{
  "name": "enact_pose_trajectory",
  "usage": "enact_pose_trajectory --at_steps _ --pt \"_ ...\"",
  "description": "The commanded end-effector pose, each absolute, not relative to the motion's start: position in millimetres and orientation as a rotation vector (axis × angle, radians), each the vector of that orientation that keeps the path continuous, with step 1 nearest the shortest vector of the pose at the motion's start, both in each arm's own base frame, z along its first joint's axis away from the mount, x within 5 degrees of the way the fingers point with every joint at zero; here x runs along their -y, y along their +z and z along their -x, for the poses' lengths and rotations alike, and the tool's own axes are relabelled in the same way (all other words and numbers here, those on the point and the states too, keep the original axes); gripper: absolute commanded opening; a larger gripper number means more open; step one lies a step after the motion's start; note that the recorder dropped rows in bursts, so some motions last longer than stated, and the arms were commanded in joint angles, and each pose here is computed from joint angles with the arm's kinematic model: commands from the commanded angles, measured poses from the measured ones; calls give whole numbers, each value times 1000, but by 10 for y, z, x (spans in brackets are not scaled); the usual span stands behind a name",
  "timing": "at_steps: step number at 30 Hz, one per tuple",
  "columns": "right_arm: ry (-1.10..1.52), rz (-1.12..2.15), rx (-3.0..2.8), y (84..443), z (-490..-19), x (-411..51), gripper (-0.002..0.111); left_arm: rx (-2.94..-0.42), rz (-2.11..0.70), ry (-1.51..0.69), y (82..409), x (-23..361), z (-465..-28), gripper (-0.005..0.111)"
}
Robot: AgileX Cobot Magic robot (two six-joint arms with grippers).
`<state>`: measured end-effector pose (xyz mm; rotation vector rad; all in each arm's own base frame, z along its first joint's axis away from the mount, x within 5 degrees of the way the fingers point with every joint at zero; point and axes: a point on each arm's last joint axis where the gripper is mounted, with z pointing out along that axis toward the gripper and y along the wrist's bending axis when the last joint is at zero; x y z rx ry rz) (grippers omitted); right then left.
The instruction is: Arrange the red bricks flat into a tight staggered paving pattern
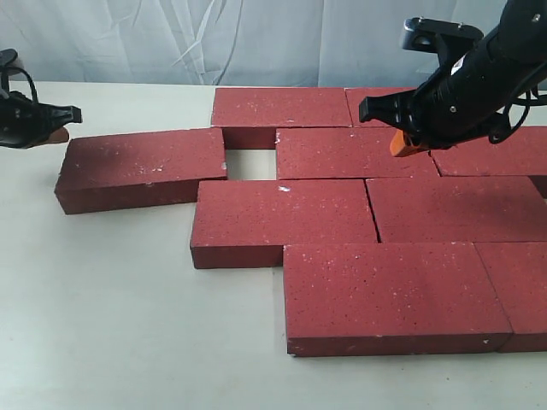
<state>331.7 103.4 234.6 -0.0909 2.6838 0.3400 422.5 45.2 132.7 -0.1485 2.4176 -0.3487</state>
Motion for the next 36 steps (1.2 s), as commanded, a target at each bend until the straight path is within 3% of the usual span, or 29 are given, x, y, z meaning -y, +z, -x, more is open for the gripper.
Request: enact_pose_trajectory --at_steps 1,8,19,36 --pt "327 100 -2666 2365 -3316 -1013 -1 -2394 135 -290 1433 -584 -4211 0" --pt "327 100 -2666 2365 -3316 -1013 -1 -2383 213 -339 1715 -756 -4097 0" --pt "340 90 -2666 2366 -3315 -1019 -1 -2646 388 -301 1560 -814 -3894 0" --pt "352 80 -2669 2367 -3312 -1025 -1 -2609 207 -246 1255 -218 -4130 0"
